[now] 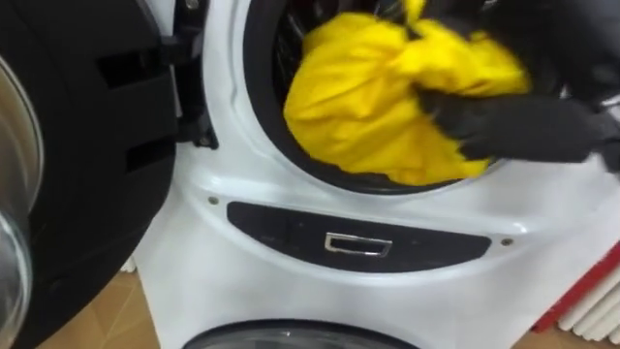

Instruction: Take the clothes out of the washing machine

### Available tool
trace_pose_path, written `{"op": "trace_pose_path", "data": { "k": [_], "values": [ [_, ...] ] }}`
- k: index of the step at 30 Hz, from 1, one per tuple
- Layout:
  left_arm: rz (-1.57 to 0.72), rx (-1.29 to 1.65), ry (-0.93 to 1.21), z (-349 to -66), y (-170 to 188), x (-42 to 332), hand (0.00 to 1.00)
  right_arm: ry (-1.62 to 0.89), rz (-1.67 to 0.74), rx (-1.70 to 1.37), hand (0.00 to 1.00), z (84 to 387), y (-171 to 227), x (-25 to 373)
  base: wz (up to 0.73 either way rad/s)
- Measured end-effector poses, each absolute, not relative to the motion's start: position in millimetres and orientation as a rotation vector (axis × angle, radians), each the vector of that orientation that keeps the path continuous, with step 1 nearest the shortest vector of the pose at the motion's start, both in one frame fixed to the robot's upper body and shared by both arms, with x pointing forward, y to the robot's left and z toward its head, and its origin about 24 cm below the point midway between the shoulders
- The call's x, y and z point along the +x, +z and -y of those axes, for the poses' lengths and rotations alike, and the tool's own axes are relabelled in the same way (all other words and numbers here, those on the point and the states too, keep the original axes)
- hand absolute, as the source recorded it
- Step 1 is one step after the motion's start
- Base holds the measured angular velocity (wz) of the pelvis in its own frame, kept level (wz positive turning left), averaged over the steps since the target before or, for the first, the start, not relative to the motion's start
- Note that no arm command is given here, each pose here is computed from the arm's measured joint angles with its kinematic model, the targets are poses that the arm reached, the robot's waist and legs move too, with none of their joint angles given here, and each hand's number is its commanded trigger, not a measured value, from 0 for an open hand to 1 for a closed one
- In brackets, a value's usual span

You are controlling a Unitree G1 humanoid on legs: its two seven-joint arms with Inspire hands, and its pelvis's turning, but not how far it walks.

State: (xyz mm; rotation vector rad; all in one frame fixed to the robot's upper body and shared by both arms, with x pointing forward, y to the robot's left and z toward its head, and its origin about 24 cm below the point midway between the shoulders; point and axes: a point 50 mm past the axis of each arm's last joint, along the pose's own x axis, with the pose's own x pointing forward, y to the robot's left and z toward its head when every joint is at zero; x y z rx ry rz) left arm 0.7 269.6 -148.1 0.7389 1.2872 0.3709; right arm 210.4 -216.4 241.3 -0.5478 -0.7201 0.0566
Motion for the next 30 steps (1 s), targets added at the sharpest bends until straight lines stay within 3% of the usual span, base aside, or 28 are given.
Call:
{"op": "trace_pose_path", "data": {
  "k": [8, 17, 27, 30],
  "values": [
    [-1.262, 0.737, 0.464, -278.3, -143.1, -9.9, 0.0, -0.196, 0.677, -0.563, 1.0, 260.2, 232.7, 183.6, -0.09],
    [-1.224, 0.763, 0.471, -288.6, -139.5, 4.4, 0.0, -0.468, 0.606, -0.602, 1.0, 295.0, 220.9, 167.8, -0.38],
    [-1.169, 0.784, 0.43, -287.6, -139.9, 43.9, 0.0, -0.472, 0.348, -0.571, 1.0, 310.7, 180.6, 166.0, -0.66],
    [-1.235, 0.786, 0.454, -289.7, -142.3, 36.0, 0.0, -0.413, 0.248, -0.523, 1.0, 310.8, 159.5, 170.4, -0.53]
  ]
}}
